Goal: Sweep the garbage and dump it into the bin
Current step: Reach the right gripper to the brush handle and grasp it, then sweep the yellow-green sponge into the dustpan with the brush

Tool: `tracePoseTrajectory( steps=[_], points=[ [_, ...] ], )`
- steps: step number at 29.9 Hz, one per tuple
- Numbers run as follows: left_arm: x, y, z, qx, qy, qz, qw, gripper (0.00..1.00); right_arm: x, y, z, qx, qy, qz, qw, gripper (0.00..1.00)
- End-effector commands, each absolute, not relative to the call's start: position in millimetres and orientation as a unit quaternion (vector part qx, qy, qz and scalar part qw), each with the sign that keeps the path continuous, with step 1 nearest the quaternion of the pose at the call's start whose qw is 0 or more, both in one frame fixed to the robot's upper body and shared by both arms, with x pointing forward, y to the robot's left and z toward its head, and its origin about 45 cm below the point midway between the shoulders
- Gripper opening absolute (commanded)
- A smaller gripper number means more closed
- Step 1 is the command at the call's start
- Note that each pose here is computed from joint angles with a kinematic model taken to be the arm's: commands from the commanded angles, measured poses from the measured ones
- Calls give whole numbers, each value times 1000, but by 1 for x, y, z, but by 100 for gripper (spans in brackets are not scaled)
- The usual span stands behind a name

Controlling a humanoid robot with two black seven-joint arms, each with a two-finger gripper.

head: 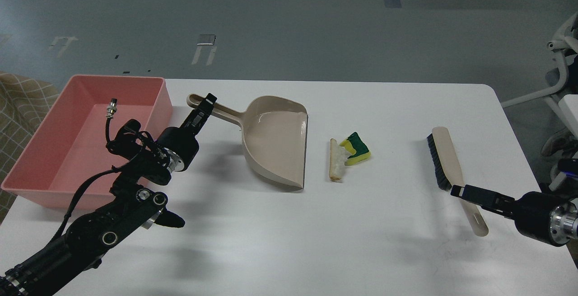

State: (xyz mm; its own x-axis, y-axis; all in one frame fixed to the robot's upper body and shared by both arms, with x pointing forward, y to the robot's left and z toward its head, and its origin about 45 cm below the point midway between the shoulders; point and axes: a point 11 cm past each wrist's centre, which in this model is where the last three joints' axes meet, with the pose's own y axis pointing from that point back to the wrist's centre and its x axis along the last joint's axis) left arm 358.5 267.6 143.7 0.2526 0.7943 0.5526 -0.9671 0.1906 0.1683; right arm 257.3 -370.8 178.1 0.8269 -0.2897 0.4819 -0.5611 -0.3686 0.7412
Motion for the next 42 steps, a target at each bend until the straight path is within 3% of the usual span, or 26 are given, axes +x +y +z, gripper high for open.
tracePoseTrajectory(
  steps=[1,5,15,17,23,24,25,28,42],
  points=[
    [358,267,144,247,-174,586,752,0,257,-372,177,812,-256,140,505,86],
    [358,267,144,247,-174,586,752,0,253,-371,172,810,-249,137,512,74],
    [359,267,144,246,-174,586,752,0,252,-364,166,813,-239,141,511,65],
    [359,267,144,246,-174,586,752,0,252,-364,166,813,-239,141,511,55],
    [359,267,144,246,-174,586,752,0,251,-365,165,812,-238,140,513,43],
    [359,266,144,246,-174,586,752,0,251,-365,166,812,-238,140,513,36],
    [359,267,144,246,-174,587,752,0,250,-366,165,811,-238,138,517,22],
    [359,267,144,246,-174,587,752,0,250,-370,163,801,-240,133,532,0],
    [357,263,144,243,-174,584,755,0,272,-352,188,812,-259,146,502,0]
  ],
)
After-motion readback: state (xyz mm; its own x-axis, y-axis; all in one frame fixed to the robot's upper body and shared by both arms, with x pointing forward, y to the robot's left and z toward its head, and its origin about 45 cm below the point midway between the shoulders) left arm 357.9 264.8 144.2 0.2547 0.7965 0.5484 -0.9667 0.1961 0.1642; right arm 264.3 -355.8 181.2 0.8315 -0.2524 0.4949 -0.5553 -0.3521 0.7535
